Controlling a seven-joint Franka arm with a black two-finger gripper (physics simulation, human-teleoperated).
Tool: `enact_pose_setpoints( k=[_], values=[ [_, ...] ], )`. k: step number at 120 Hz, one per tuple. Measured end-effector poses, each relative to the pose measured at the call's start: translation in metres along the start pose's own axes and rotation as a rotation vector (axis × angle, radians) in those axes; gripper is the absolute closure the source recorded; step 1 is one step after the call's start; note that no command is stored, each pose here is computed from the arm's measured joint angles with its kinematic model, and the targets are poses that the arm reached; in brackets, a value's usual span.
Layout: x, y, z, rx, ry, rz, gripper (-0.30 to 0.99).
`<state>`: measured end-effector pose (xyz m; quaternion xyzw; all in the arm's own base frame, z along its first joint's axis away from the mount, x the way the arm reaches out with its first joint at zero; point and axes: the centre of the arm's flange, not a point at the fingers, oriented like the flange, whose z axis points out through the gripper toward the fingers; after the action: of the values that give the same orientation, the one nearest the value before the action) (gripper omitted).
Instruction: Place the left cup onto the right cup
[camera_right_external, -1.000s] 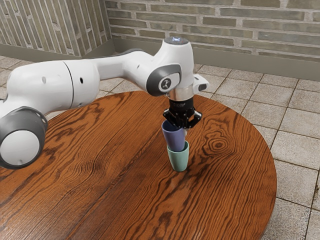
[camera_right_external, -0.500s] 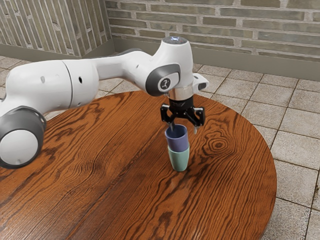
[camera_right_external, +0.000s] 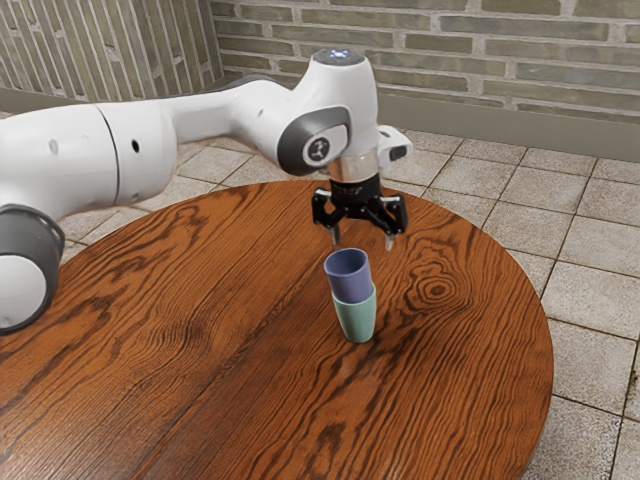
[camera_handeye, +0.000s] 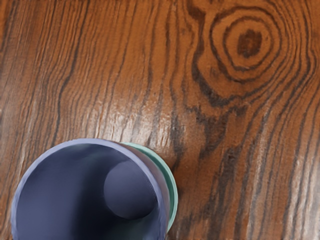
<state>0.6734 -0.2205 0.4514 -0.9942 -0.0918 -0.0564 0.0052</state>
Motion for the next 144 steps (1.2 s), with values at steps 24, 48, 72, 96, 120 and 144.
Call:
enact_pose_setpoints(
  k=[24, 48, 72, 96, 120, 144],
  values=[
    [-0.011, -0.006, -0.027, -0.001, 0.021, 0.004, 0.00],
    [-0.025, -0.014, -0.035, 0.008, 0.017, 0.007, 0.00],
    [-0.042, -0.026, -0.050, 0.033, 0.026, 0.029, 0.00],
    [-0.042, -0.048, -0.063, 0.054, 0.039, 0.095, 0.00],
    [-0.042, -0.071, -0.075, 0.078, 0.034, 0.199, 0.00],
    [-0.032, -0.109, -0.077, 0.103, 0.023, 0.305, 0.00]
  ],
)
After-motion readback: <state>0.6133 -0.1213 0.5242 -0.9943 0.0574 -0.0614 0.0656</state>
